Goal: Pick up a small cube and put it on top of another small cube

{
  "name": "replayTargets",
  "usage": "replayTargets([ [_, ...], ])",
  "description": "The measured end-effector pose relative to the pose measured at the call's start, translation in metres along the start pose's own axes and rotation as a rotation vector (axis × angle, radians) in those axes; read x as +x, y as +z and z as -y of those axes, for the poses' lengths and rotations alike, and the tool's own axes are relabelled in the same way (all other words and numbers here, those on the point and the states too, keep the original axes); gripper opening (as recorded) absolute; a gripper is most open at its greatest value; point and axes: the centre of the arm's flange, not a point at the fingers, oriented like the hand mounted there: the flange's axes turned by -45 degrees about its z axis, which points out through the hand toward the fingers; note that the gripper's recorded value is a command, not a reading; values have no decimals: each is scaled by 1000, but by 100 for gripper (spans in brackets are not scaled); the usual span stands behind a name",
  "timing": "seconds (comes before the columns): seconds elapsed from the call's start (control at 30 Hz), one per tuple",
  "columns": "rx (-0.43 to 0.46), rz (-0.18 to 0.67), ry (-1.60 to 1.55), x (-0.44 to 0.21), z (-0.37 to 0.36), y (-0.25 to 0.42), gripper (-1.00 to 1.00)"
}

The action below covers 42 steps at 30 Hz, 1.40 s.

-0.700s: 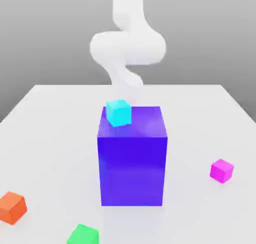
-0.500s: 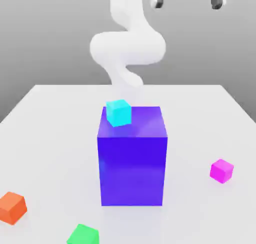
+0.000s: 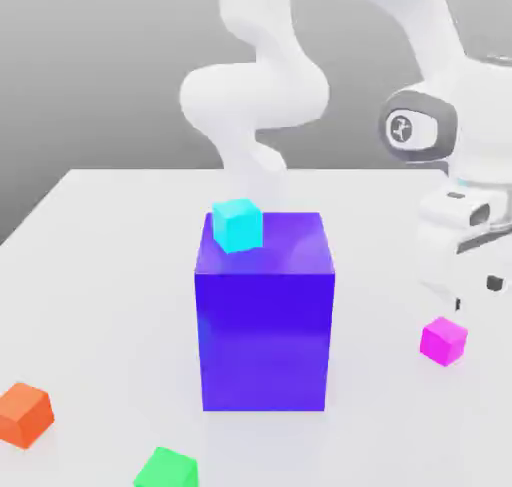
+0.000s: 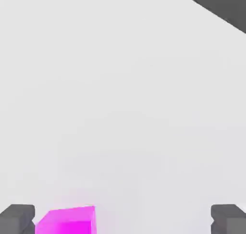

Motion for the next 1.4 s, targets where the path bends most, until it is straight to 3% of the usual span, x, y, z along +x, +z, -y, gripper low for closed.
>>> replayTargets([
  [0.2, 13, 26, -10, -10, 9, 64, 0],
  [0.23, 12, 27, -11, -11, 9, 73, -100],
  [0.47, 11, 26, -12, -12, 9, 75, -100],
  [0.7, 8, 27, 19, -4, -5, 17, -100],
  [0.93, 8, 32, 434, 36, -201, -5, -100],
  [1.17, 1, 31, 773, -14, -377, -23, -100],
  [1.27, -2, 29, 890, -44, -436, 5, -100],
  [1.3, -3, 29, 904, -49, -442, 19, 100],
  [1.4, -3, 29, 904, -49, -442, 19, 100],
])
